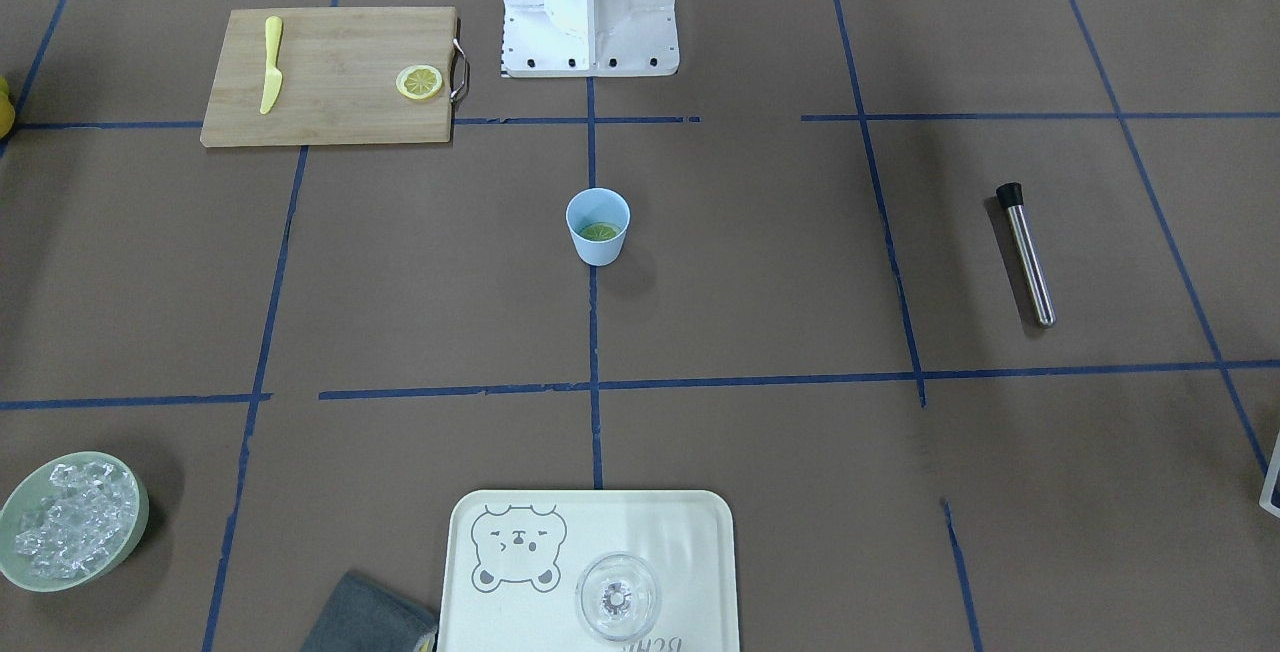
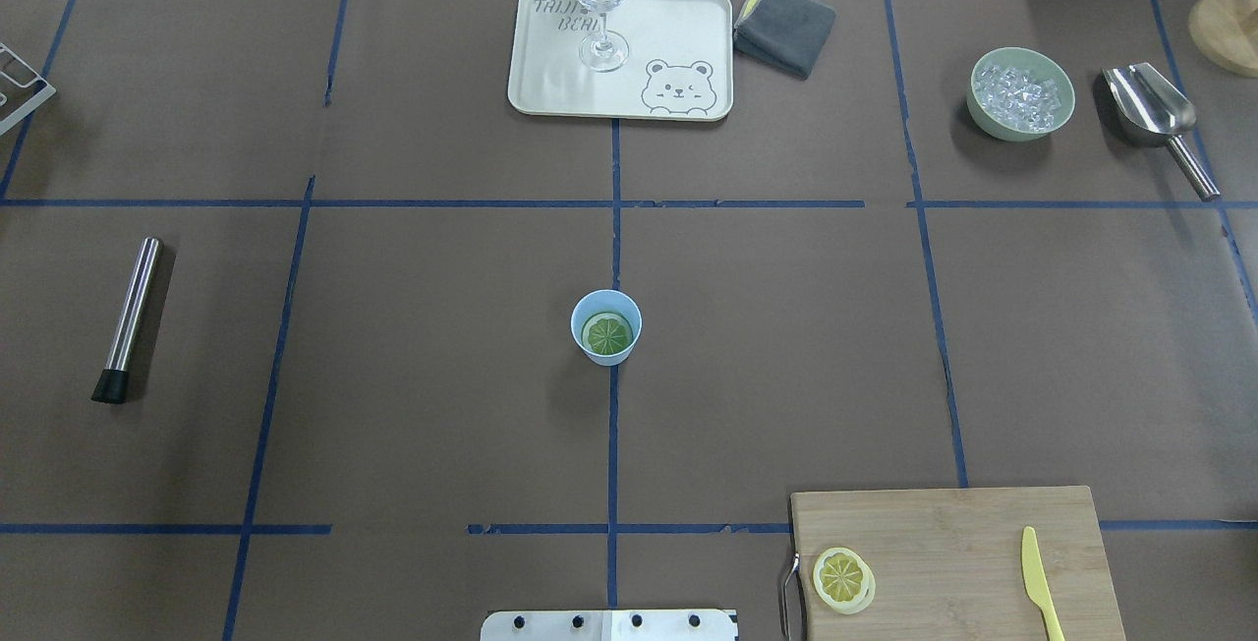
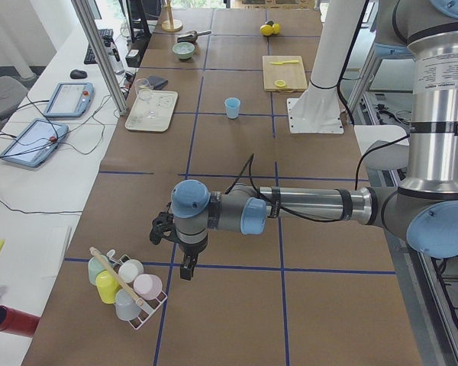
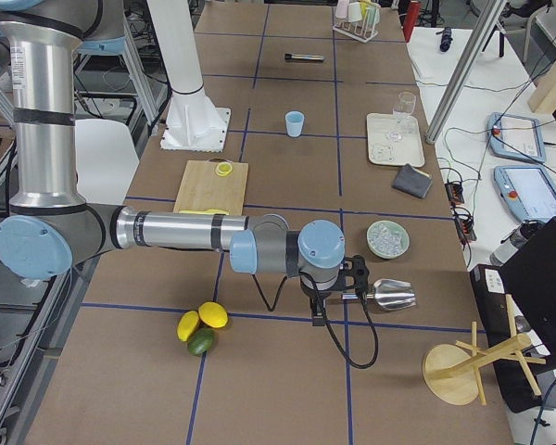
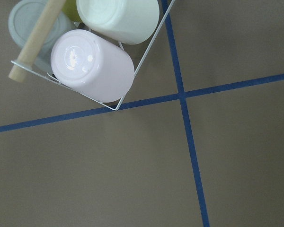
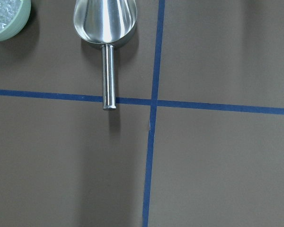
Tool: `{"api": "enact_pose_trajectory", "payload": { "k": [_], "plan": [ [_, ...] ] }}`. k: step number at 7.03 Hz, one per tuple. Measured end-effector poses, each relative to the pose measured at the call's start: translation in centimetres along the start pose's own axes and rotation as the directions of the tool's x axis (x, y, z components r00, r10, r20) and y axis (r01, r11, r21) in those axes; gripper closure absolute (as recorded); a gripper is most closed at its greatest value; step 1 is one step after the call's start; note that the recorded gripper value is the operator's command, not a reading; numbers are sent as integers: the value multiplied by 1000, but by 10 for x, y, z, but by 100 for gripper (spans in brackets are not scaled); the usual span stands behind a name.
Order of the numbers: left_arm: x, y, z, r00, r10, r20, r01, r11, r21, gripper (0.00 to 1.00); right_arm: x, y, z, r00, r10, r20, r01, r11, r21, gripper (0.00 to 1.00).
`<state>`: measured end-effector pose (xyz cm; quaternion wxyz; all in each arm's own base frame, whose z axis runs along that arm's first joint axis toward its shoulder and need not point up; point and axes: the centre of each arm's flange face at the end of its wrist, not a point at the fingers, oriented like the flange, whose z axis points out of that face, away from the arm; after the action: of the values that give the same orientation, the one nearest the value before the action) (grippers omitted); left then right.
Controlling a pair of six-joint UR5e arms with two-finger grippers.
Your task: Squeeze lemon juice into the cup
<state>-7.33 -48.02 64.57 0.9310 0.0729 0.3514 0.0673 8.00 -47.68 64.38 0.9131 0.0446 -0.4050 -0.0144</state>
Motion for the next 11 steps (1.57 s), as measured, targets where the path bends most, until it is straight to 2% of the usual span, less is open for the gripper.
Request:
{"api": "enact_pose_trajectory", "payload": {
  "k": [4, 7, 11],
  "plan": [
    [2, 0, 2, 999, -14, -32, 14, 1000, 1, 0, -1, 0, 0, 1000, -1, 1, 1, 1000, 0, 0],
    [6, -2, -1, 991, -126, -42, 126, 992, 5, 0, -1, 0, 0, 1000, -2, 0, 2, 1000, 1, 0],
    [7, -3, -2, 989, -142, -46, 143, 990, 10, 0, -1, 0, 0, 1000, -2, 0, 2, 1000, 0, 0]
  ]
}}
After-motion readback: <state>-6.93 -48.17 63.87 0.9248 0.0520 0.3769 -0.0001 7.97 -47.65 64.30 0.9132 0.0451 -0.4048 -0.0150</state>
